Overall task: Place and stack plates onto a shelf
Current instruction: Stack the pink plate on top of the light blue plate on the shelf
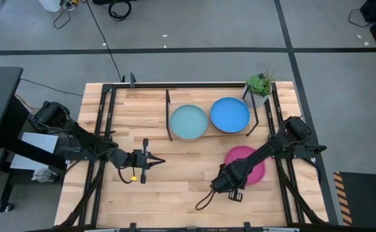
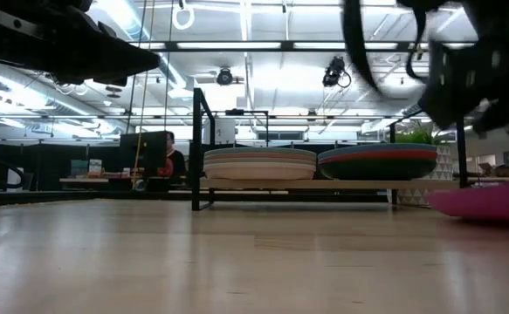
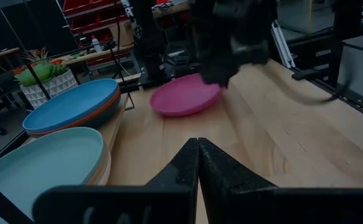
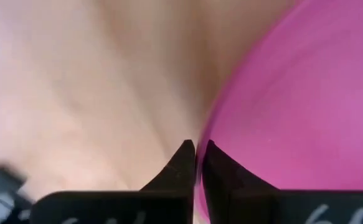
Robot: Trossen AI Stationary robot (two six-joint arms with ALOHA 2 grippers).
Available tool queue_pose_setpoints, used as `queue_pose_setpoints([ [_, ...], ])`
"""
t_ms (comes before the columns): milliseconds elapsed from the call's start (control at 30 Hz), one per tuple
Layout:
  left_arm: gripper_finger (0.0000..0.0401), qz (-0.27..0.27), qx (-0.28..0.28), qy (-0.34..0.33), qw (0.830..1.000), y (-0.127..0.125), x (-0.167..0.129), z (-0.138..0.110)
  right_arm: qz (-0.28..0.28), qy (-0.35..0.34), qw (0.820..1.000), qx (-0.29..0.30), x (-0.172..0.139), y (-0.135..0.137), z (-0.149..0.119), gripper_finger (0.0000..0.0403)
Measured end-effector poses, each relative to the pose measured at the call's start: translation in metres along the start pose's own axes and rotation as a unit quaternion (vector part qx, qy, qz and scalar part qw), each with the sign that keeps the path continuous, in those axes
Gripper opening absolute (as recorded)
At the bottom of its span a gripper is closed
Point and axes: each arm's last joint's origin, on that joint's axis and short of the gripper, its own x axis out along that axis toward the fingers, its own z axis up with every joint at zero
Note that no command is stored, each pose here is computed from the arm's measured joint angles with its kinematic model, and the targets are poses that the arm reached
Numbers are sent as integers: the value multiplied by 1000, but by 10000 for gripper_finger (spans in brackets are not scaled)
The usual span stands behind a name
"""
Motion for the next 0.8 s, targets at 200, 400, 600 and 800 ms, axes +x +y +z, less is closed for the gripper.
queue_pose_setpoints([
  [200,16,0,0,0,1000,0,0,0,-39,-68,987,-141,-43,24,-6,17],
  [400,16,0,-1,0,1000,0,0,0,-96,-152,966,-184,-95,35,-12,18],
  [600,16,0,-3,0,1000,0,0,0,-157,-207,946,-195,-131,30,-12,18],
  [800,16,0,-3,0,1000,0,0,0,-230,-190,939,-172,-140,5,-2,18],
])
